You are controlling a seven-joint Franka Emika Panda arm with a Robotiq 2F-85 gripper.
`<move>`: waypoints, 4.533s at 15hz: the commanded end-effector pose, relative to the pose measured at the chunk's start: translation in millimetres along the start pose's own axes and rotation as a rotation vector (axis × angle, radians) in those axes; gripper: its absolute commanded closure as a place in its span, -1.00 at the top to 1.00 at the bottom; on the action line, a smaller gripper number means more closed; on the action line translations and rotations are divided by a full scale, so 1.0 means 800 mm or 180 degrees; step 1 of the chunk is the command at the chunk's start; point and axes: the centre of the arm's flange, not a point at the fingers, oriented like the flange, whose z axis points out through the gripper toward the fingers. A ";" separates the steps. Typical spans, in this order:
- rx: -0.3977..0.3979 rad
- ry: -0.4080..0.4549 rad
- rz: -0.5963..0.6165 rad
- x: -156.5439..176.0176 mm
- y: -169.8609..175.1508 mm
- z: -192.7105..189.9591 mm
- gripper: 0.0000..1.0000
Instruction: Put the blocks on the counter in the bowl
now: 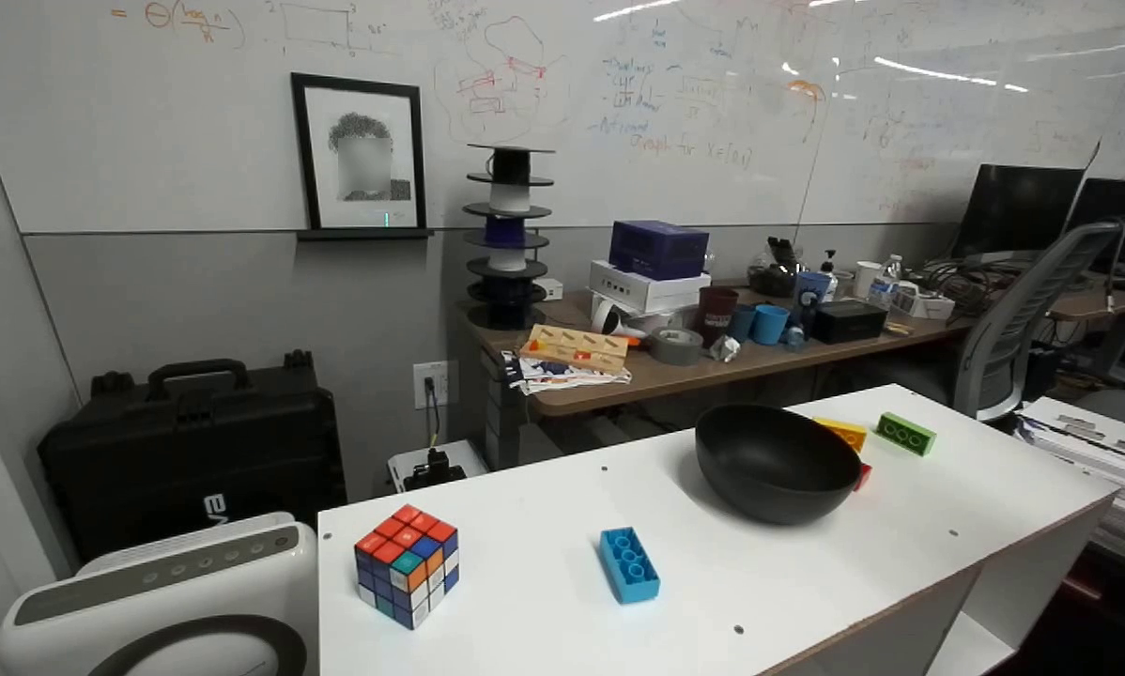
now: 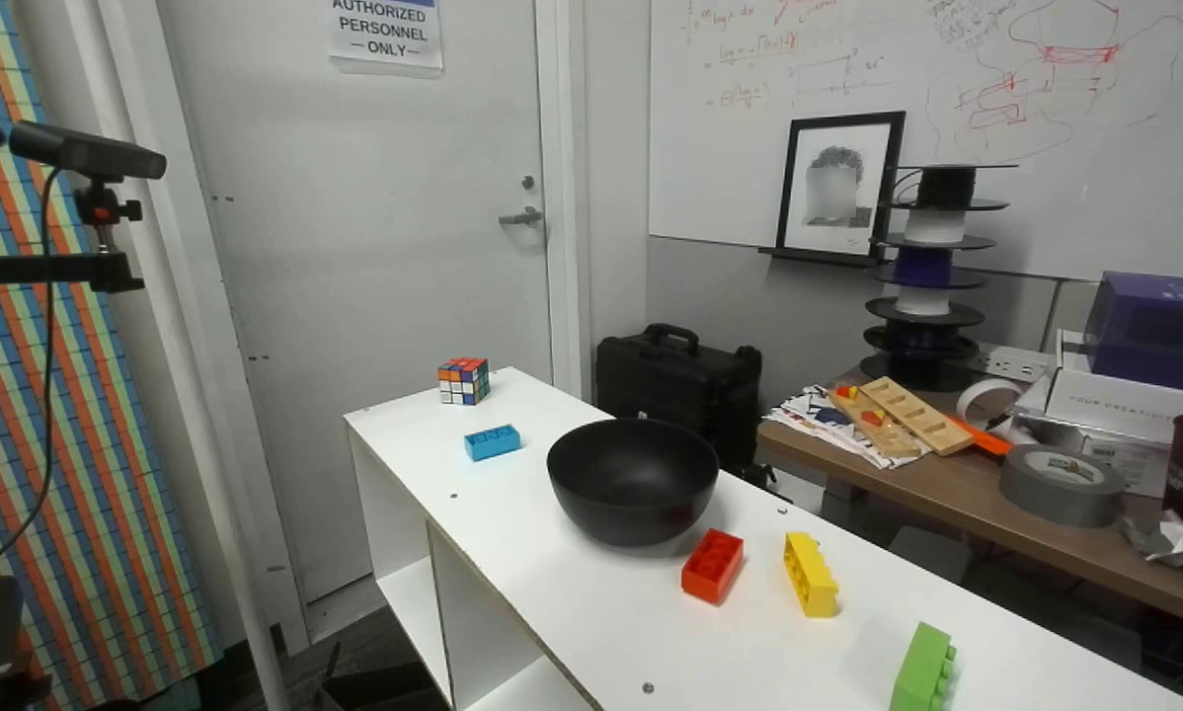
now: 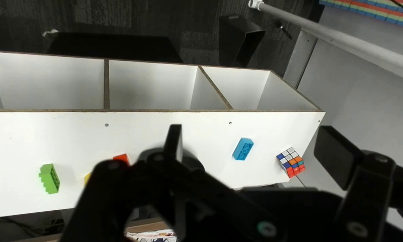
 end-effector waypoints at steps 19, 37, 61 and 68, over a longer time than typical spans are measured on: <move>-0.0553 -0.0149 0.0046 0.305 -0.115 0.410 1.00; -0.0708 -0.0240 -0.0261 0.376 -0.248 0.604 1.00; -0.0643 0.0205 0.0807 0.384 -0.152 0.369 -0.72; -0.0706 0.0650 0.1421 0.382 -0.004 0.278 -0.76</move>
